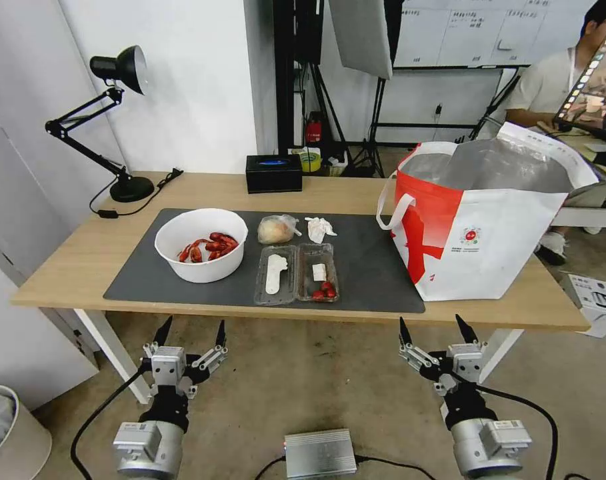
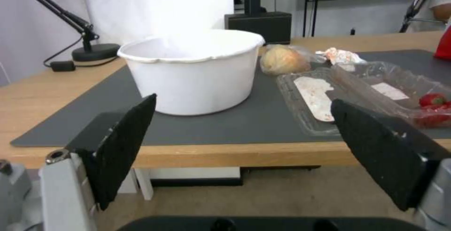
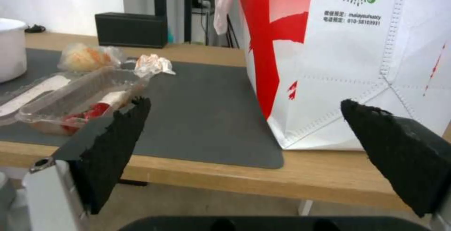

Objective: Pick up the trash from the table and place it into the takeout bag.

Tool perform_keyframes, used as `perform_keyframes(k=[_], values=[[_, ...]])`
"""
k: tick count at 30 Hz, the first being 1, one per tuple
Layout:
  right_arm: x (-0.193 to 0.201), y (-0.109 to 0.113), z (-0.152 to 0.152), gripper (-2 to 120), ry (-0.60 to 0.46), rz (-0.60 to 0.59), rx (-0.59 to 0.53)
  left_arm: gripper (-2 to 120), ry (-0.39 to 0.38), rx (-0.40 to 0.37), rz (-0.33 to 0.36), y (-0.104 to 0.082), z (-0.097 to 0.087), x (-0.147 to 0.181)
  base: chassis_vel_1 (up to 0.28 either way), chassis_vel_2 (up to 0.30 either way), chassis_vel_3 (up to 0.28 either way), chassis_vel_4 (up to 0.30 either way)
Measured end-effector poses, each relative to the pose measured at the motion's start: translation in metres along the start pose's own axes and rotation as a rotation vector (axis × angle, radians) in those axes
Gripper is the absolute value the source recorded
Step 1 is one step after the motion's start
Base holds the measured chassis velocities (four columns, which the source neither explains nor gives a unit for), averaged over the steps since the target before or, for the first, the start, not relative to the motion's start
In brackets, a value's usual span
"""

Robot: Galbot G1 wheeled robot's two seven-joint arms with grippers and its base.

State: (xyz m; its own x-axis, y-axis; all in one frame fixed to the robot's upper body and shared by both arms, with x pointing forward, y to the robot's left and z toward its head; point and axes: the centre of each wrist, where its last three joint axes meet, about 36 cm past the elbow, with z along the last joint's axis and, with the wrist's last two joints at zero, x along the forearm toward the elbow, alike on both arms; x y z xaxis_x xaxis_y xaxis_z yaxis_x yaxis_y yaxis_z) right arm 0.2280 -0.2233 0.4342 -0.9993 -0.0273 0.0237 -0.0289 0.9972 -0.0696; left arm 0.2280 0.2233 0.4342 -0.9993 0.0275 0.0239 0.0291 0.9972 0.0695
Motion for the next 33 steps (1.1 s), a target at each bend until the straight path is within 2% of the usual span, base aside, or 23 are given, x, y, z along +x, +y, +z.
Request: perform_keyframes(k=[17,20,21,23,25,27,30,33], values=[[0.0,-0.002,-0.001,100,0.002,0.002,0.001,100,-0.003,0.002,0.001,0.0,0.0,-0.001,0.0,0.0,0.0,0.0],[-0.007,-0.028,-0.011,100,0.019,0.051,0.022,100,-0.008,0.024,0.005,0.007,-0.004,-0.02,0.0,0.0,0.0,0.0],[-0.007,-0.028,-0.011,100,0.019,0.051,0.022,100,-0.008,0.024,0.005,0.007,-0.004,-0.02,0.0,0.0,0.0,0.0],[-0.014,-0.051,-0.026,100,0.031,0.097,0.044,100,-0.007,0.048,0.011,0.017,-0.012,-0.046,0.0,0.0,0.0,0.0],[-0.017,-0.057,-0.031,100,0.033,0.11,0.051,100,-0.007,0.053,0.012,0.02,-0.014,-0.052,0.0,0.0,0.0,0.0],[-0.025,-0.079,-0.051,100,0.043,0.157,0.078,100,-0.005,0.064,0.016,0.03,-0.024,-0.075,0.0,0.0,0.0,0.0],[-0.031,-0.09,-0.063,100,0.035,0.174,0.089,100,-0.001,0.066,0.017,0.031,-0.025,-0.078,0.0,0.0,0.0,0.0],[-0.033,-0.092,-0.065,100,0.025,0.165,0.078,100,0.0,0.066,0.016,0.031,-0.025,-0.078,0.0,0.0,0.0,0.0]])
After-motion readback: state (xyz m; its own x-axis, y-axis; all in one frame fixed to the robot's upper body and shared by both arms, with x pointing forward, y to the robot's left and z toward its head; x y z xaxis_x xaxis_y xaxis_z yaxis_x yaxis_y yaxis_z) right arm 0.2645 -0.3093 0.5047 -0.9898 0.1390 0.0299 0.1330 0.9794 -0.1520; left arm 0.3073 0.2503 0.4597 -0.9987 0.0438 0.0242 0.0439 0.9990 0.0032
